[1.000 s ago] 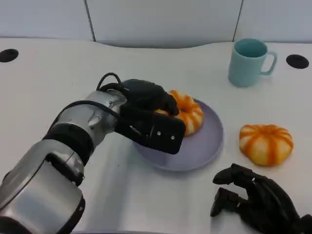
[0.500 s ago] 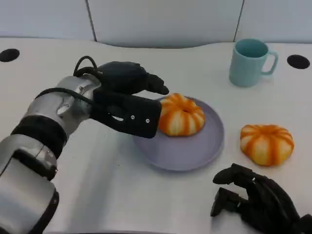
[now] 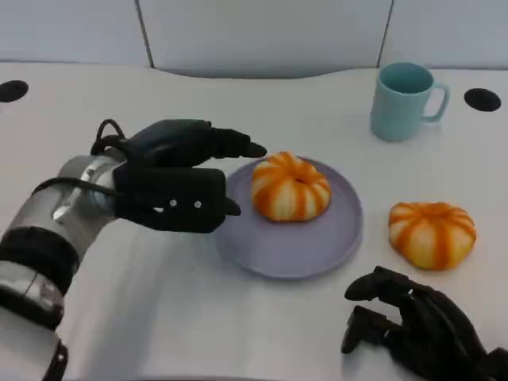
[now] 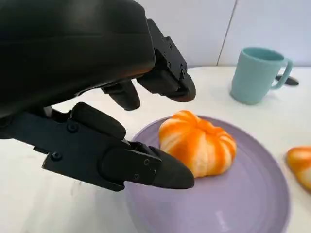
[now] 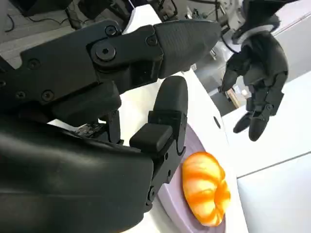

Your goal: Grasp the bread from the table and place it into the plate.

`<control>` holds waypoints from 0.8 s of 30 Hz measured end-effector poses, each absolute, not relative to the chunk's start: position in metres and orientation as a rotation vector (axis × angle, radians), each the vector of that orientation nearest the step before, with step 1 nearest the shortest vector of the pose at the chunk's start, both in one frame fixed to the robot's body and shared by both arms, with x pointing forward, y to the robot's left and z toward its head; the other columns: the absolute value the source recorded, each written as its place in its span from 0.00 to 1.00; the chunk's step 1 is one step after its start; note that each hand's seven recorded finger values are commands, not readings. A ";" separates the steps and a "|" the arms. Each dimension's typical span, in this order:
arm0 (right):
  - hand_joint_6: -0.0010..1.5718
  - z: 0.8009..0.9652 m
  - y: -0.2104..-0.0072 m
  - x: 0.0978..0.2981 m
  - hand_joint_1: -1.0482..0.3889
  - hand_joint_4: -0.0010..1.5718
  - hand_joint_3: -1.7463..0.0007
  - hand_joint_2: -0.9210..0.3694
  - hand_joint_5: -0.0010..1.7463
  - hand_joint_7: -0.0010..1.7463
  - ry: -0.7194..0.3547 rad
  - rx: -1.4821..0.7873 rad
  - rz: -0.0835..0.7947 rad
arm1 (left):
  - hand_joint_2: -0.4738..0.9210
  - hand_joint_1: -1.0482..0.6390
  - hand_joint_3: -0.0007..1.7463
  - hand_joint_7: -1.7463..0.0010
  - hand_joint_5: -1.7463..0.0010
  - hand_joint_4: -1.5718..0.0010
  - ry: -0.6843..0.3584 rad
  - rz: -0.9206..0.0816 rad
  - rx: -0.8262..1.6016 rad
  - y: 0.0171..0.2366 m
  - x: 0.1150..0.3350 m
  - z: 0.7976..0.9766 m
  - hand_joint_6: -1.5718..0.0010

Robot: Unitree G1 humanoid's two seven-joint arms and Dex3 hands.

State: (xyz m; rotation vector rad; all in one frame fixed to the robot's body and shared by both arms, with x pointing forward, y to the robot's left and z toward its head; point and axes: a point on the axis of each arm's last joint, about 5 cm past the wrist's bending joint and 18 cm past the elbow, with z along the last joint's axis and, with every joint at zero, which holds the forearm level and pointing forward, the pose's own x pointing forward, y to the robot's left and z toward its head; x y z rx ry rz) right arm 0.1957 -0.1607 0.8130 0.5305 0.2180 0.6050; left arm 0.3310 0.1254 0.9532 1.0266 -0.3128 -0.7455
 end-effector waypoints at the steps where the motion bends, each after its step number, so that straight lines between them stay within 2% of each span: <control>1: 0.45 0.813 -0.161 0.196 0.36 0.42 0.88 0.00 0.83 0.56 0.218 0.531 0.606 | 1.00 0.20 0.12 0.98 0.54 0.82 -0.308 -0.742 1.011 0.127 0.330 0.951 0.66; 2: 0.45 0.813 -0.161 0.196 0.36 0.42 0.89 0.00 0.84 0.56 0.218 0.531 0.605 | 1.00 0.23 0.11 0.98 0.49 0.83 -0.306 -0.744 1.003 0.127 0.329 0.950 0.64; 6: 0.44 0.813 -0.161 0.197 0.36 0.43 0.89 0.00 0.84 0.56 0.219 0.531 0.607 | 1.00 0.25 0.13 0.98 0.42 0.85 -0.337 -0.697 0.875 0.136 0.324 0.945 0.64; 13: 0.43 0.812 -0.161 0.197 0.35 0.41 0.88 0.00 0.84 0.57 0.212 0.531 0.614 | 1.00 0.29 0.13 0.98 0.35 0.87 -0.384 -0.629 0.675 0.151 0.307 0.927 0.63; 19: 0.42 0.811 -0.161 0.197 0.36 0.41 0.86 0.00 0.85 0.57 0.202 0.526 0.613 | 1.00 0.31 0.12 0.97 0.28 0.90 -0.445 -0.593 0.598 0.159 0.298 0.926 0.62; 24: 0.41 0.811 -0.162 0.197 0.36 0.41 0.86 0.00 0.85 0.58 0.196 0.523 0.611 | 1.00 0.33 0.10 0.96 0.27 0.89 -0.469 -0.573 0.563 0.167 0.288 0.923 0.60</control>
